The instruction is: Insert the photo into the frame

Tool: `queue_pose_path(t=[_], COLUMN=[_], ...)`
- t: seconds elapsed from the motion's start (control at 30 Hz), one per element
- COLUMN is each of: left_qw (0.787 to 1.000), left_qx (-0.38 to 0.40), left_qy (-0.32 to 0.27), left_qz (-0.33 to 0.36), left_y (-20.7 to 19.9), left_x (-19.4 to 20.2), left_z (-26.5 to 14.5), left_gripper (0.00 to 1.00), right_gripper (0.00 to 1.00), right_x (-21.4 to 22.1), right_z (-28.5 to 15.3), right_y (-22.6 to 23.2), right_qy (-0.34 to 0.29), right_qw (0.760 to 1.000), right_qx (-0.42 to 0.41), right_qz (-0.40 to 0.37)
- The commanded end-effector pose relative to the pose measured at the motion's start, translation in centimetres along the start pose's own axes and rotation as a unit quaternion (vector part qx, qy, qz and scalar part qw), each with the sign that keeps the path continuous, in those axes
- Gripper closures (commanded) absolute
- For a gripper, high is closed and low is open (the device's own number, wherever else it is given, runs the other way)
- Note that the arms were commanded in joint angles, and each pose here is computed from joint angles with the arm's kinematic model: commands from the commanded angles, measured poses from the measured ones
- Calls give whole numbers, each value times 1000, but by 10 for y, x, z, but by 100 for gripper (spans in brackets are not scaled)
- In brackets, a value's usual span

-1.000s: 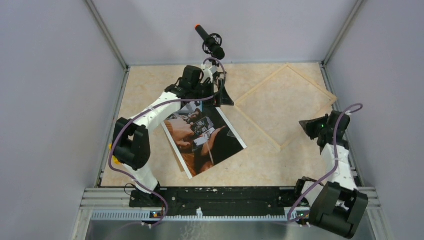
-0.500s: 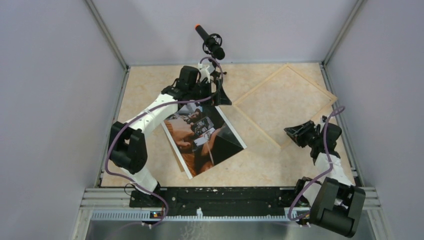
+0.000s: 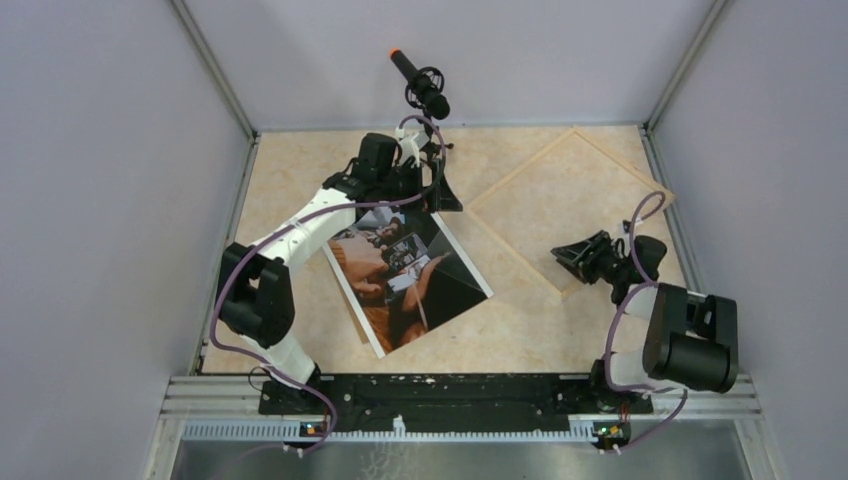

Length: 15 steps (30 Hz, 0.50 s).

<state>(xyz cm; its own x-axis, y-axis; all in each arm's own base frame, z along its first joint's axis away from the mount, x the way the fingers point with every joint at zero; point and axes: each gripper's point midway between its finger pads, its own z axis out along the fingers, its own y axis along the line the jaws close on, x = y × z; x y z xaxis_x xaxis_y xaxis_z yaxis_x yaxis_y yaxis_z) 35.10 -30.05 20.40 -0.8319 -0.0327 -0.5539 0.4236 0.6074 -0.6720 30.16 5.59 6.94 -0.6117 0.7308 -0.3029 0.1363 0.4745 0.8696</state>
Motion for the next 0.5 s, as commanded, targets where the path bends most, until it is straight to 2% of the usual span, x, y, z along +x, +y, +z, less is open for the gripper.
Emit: queue_pose_path(t=[0.0, 0.1, 0.33, 0.47], left_qw=[999, 1000, 1000, 1000], left_qx=[11, 9, 2, -4], left_qy=[-21, -20, -15, -14], left_qz=[22, 22, 21, 21], left_y=[-7, -6, 0, 4], left_x=[-8, -8, -7, -6], left_z=[-4, -4, 0, 2], left_gripper=[2, 2, 2, 2], right_gripper=[56, 50, 50, 51], right_x=[-27, -29, -26, -23], right_z=[20, 31, 60, 75], right_y=[21, 19, 9, -3], right_qy=[-32, -29, -6, 9], right_qw=[998, 997, 994, 995], right_qx=[-49, -75, -110, -93], right_qz=[-32, -11, 19, 28])
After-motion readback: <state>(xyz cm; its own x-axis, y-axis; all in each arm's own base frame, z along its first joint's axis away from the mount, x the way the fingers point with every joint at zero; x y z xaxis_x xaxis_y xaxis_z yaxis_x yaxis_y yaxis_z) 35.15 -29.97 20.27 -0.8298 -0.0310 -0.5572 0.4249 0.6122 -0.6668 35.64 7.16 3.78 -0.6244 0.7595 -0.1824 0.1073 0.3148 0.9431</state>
